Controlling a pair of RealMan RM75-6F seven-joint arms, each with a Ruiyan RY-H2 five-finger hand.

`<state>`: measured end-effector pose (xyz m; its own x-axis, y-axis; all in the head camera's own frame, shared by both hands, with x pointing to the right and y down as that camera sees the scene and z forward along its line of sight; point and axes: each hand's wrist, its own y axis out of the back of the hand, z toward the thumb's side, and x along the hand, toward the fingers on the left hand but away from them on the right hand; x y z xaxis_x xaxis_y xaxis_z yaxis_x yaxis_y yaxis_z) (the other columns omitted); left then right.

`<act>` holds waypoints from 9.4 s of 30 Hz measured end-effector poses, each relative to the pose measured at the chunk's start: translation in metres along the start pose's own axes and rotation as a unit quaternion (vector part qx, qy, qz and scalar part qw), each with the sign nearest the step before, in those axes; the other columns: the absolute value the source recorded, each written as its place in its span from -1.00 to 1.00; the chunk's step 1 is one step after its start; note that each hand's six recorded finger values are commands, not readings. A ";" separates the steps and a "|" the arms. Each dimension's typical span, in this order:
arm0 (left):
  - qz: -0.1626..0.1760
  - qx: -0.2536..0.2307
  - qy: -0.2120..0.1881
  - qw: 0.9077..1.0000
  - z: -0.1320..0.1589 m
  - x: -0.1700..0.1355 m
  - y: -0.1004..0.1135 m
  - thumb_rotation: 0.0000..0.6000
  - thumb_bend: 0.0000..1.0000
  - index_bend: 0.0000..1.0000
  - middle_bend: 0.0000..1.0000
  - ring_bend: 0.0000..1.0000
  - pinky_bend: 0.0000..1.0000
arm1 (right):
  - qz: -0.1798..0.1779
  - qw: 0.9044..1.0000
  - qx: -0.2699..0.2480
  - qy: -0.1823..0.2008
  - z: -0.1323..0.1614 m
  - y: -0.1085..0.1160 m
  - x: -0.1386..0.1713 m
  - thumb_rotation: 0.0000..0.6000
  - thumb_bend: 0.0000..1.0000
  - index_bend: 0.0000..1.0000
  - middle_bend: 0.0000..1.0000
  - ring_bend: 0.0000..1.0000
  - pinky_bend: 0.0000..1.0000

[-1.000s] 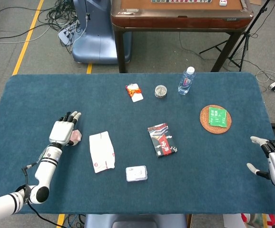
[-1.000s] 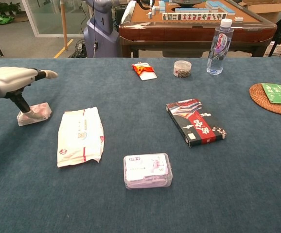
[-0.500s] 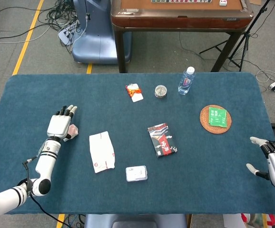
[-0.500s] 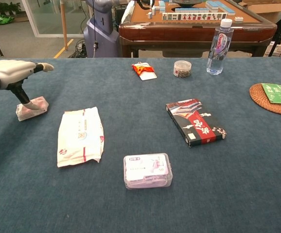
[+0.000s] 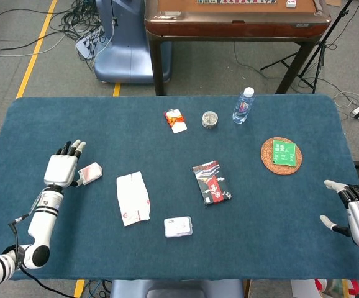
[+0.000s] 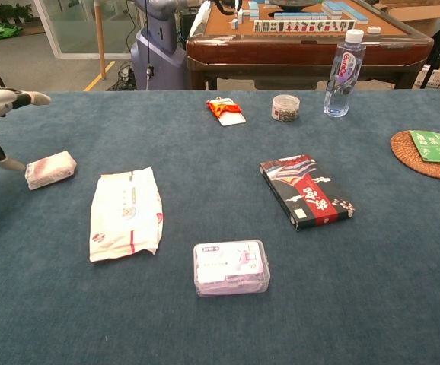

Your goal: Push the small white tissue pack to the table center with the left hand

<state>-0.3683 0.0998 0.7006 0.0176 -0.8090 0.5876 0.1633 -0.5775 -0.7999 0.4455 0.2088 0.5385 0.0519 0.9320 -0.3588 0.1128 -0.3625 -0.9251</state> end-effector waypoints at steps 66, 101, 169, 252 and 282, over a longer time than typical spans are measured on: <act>-0.001 0.059 -0.038 0.998 0.072 0.062 -0.008 1.00 -0.92 -0.92 -1.00 -1.00 -0.67 | -0.005 1.000 -0.014 -0.020 -0.013 0.008 -0.002 1.00 -0.88 -0.51 -0.37 -0.48 -0.46; 0.013 0.081 -0.008 0.997 0.054 0.072 0.000 1.00 -0.92 -0.92 -1.00 -1.00 -0.68 | -0.004 1.000 -0.017 -0.017 -0.013 0.009 0.000 1.00 -0.88 -0.51 -0.37 -0.48 -0.46; 0.052 0.021 -0.103 0.993 0.190 0.074 0.011 1.00 -0.93 -0.92 -1.00 -1.00 -0.70 | -0.018 0.999 -0.038 -0.023 -0.022 0.022 0.002 1.00 -0.88 -0.51 -0.37 -0.48 -0.46; 0.043 0.005 -0.058 0.997 0.125 0.026 0.066 1.00 -0.52 -0.37 1.00 1.00 1.00 | -0.013 0.999 -0.034 0.002 -0.007 0.021 0.012 1.00 -0.88 -0.51 -0.37 -0.48 -0.46; -0.135 -0.078 0.017 0.988 0.131 0.050 0.023 1.00 -0.26 -0.65 1.00 1.00 1.00 | -0.009 0.999 -0.036 -0.020 -0.022 0.021 0.013 1.00 -0.88 -0.51 -0.37 -0.48 -0.46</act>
<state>-0.2344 0.0607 0.7271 -0.0390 -0.6255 0.7793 0.0030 -0.7799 -0.6258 0.4706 0.2134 0.5169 0.0100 0.9375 -0.3479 0.1854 -0.3437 -0.9206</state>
